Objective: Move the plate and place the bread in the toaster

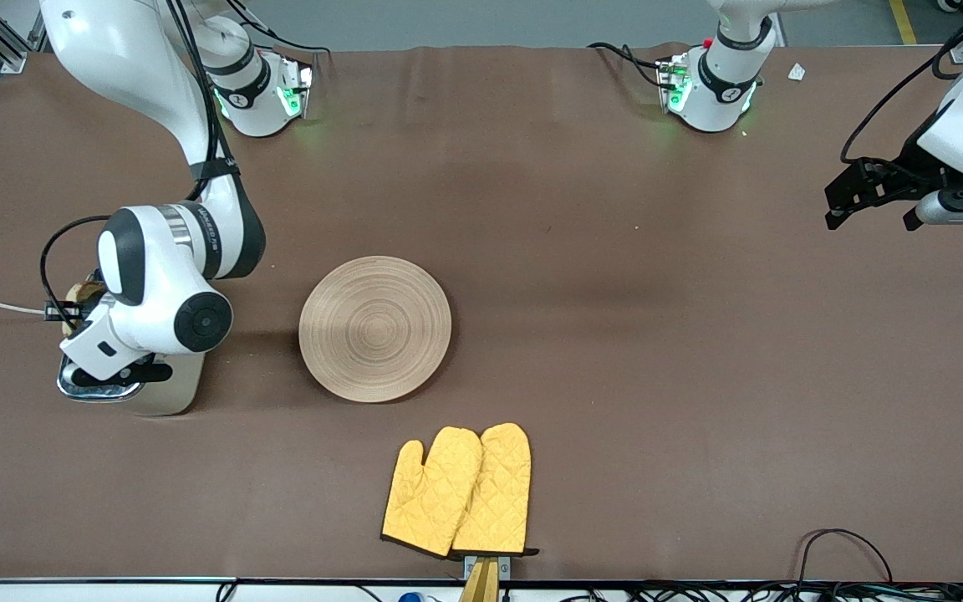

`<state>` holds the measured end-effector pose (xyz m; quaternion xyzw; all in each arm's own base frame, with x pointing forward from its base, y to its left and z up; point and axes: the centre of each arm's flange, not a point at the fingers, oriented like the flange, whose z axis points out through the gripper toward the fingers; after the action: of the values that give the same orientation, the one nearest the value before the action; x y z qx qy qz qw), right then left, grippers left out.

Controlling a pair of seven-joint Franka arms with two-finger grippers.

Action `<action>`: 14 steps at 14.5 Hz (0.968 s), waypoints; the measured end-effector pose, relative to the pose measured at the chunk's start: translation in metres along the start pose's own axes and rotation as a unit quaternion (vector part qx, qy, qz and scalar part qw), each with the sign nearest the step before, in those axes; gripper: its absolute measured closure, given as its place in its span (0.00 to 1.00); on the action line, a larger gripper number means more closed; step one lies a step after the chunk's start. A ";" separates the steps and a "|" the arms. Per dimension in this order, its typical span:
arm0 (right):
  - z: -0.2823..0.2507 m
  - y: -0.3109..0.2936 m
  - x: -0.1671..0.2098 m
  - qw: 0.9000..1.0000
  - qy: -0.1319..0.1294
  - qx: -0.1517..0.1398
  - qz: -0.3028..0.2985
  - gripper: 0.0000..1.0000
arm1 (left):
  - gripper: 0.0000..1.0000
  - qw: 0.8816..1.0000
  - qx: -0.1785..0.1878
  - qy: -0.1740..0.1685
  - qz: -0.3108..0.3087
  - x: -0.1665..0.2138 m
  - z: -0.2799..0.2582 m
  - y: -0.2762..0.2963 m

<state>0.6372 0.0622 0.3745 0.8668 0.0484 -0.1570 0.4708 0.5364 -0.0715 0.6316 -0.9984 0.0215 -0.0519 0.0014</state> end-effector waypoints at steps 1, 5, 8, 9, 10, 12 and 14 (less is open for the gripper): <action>0.003 -0.005 0.002 1.000 -0.002 0.006 -0.003 0.96 | 0.00 1.000 0.000 0.000 0.000 0.000 0.000 0.000; 0.002 -0.021 0.006 0.999 -0.006 0.043 -0.006 0.78 | 0.00 1.000 0.000 0.000 0.000 0.000 0.000 0.000; -0.024 -0.007 0.003 0.994 0.003 0.107 0.013 0.45 | 0.00 1.000 0.000 0.000 0.000 0.000 0.000 0.000; -0.036 0.003 0.000 0.991 0.006 0.129 0.023 0.35 | 0.00 1.000 0.000 0.000 0.000 0.000 0.000 0.000; -0.050 0.018 -0.005 0.987 0.014 0.155 0.035 0.26 | 0.00 1.000 0.000 0.000 0.000 0.000 0.000 0.000; -0.078 0.056 -0.023 0.974 0.037 0.216 0.058 0.05 | 0.00 1.000 0.000 0.000 0.000 0.000 0.000 0.000; -0.097 0.106 -0.051 0.949 0.055 0.299 0.083 0.00 | 0.00 1.000 0.000 0.000 0.000 0.000 0.000 -0.001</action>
<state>0.6356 0.0876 0.5246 0.9760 -0.0473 -0.0766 0.1981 0.5366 -0.0710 0.6313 -0.9984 0.0215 -0.0517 0.0014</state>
